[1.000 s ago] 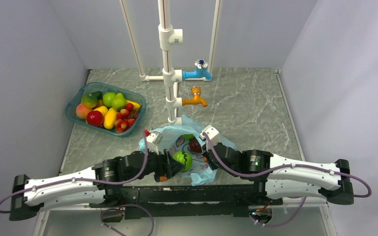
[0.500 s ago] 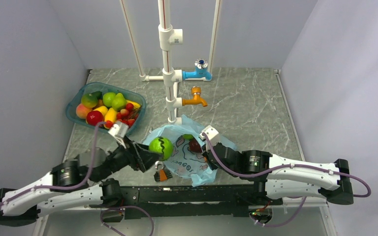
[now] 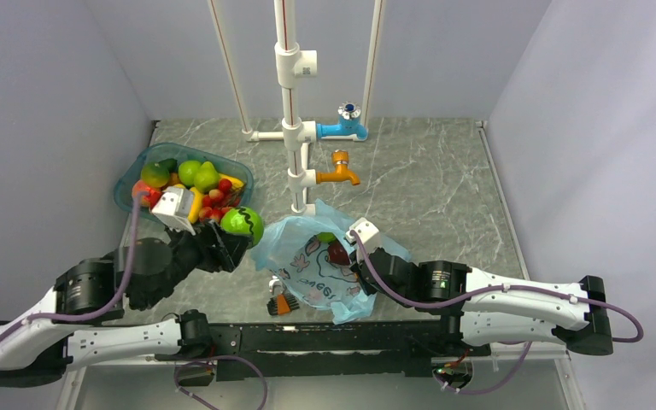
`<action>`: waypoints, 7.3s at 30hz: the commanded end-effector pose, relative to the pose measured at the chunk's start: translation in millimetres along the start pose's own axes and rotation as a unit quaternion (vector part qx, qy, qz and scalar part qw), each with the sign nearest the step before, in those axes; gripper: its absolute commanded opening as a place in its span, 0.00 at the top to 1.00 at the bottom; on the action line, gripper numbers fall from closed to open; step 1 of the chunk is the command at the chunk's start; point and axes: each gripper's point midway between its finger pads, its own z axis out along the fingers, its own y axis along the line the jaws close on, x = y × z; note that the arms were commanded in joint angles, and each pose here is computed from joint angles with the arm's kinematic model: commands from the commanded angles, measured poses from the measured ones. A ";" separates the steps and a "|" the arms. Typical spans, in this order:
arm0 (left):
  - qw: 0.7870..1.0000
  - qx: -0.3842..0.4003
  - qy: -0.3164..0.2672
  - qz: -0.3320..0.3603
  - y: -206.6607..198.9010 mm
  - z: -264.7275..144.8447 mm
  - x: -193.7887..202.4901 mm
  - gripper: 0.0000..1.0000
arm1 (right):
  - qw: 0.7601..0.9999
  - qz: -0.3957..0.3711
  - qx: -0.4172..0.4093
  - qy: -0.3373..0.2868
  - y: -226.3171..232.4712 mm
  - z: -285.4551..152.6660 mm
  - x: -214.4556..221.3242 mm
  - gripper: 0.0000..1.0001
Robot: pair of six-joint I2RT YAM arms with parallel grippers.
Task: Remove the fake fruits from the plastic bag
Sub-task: Place the fake fruit in the bin, then take out the fake fruit from the plastic bag.
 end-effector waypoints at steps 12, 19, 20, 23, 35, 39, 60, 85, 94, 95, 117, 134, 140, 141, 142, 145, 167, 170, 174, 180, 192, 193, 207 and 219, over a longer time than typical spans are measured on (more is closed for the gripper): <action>0.967 -0.236 0.010 0.096 91.2 22.8 12.4 1.00 | 1.000 -0.005 -0.015 -0.012 8.8 3.0 -8.6 1.00; 0.940 -0.321 0.063 0.093 149.1 57.8 -2.3 1.00 | 1.000 -0.001 -0.025 -0.014 11.9 0.4 -11.3 1.00; 0.936 -0.336 0.063 0.083 158.9 60.0 -5.7 1.00 | 1.000 0.000 -0.025 -0.016 11.6 -0.3 -12.3 1.00; 0.926 -0.371 0.058 0.035 189.3 69.7 -7.8 1.00 | 1.000 0.001 -0.024 -0.018 10.7 -1.6 -13.5 1.00; 0.888 -0.451 0.032 -0.080 288.2 111.0 -21.8 1.00 | 0.999 -0.006 -0.030 -0.014 12.1 3.9 -3.2 1.00; 0.876 -0.472 0.026 -0.094 317.5 119.0 -42.9 0.89 | 0.999 -0.008 -0.030 -0.012 12.0 4.0 -1.5 1.00; 0.938 -0.311 0.043 -0.147 230.0 72.5 11.8 0.02 | 0.999 -0.001 -0.043 -0.014 14.6 -4.5 -9.1 1.00; 0.984 -0.058 0.073 -0.150 116.9 27.4 133.5 0.07 | 0.999 0.032 -0.036 -0.002 21.5 -3.1 -18.6 1.00; 0.996 0.031 0.027 -0.085 61.3 34.2 29.8 0.09 | 0.999 0.024 -0.028 -0.004 22.7 1.5 -22.8 1.00; 0.995 0.042 0.035 -0.077 53.9 37.6 25.0 0.10 | 0.999 0.024 -0.027 -0.003 22.1 1.1 -23.2 1.00; 0.979 0.178 0.088 0.036 -87.0 91.8 140.9 0.29 | 0.982 0.059 -0.175 -0.040 45.8 -43.7 -20.9 1.00; 0.985 0.102 0.116 -0.080 -22.6 77.4 193.4 0.27 | 0.945 0.083 -0.308 -0.074 103.0 -58.9 -60.0 1.00; 0.990 0.065 0.084 -0.097 -19.6 101.1 195.8 0.32 | 0.970 0.145 -0.192 -0.031 55.0 -56.1 -32.8 1.00; 0.991 0.061 0.084 -0.090 -20.8 104.9 196.8 0.31 | 0.975 0.159 -0.152 -0.005 42.0 -53.0 -18.9 1.00; 0.991 0.062 0.080 -0.086 -26.3 108.9 193.6 0.31 | 0.978 0.176 -0.112 0.021 29.8 -51.2 -5.8 1.00; 0.993 0.048 0.088 -0.061 -36.9 121.3 192.8 0.31 | 0.972 0.209 -0.002 0.104 -1.8 -54.8 35.2 1.00; 0.989 0.005 0.138 -0.060 -27.4 140.0 235.0 0.28 | 0.957 0.201 -0.049 0.204 14.5 -42.8 121.9 0.05; 0.990 0.030 0.129 -0.057 -34.5 139.4 230.6 0.30 | 0.952 0.191 -0.110 0.212 36.4 -47.4 125.7 0.00; 0.986 0.084 0.139 -0.039 -52.1 137.8 234.9 0.31 | 0.952 0.201 -0.121 0.197 46.1 -42.6 132.5 0.01; 0.985 0.075 0.150 -0.025 -51.4 142.5 249.8 0.33 | 0.969 0.219 -0.036 0.106 16.6 -26.9 106.9 0.15; 0.984 0.064 0.144 0.078 -82.2 157.1 246.0 0.47 | 0.975 0.217 -0.049 0.012 16.0 -35.7 42.7 1.00; 0.986 0.077 0.132 0.069 -88.1 155.5 243.5 0.46 | 0.977 0.207 -0.049 0.007 15.6 -37.2 37.4 1.00; 0.991 0.006 0.113 0.076 -64.3 147.8 245.3 0.45 | 0.974 0.214 -0.071 -0.030 11.1 -54.5 12.7 1.00; 0.992 -0.052 0.107 0.048 -50.2 188.8 234.9 0.24 | 0.973 0.211 -0.090 -0.019 22.5 -51.5 15.4 1.00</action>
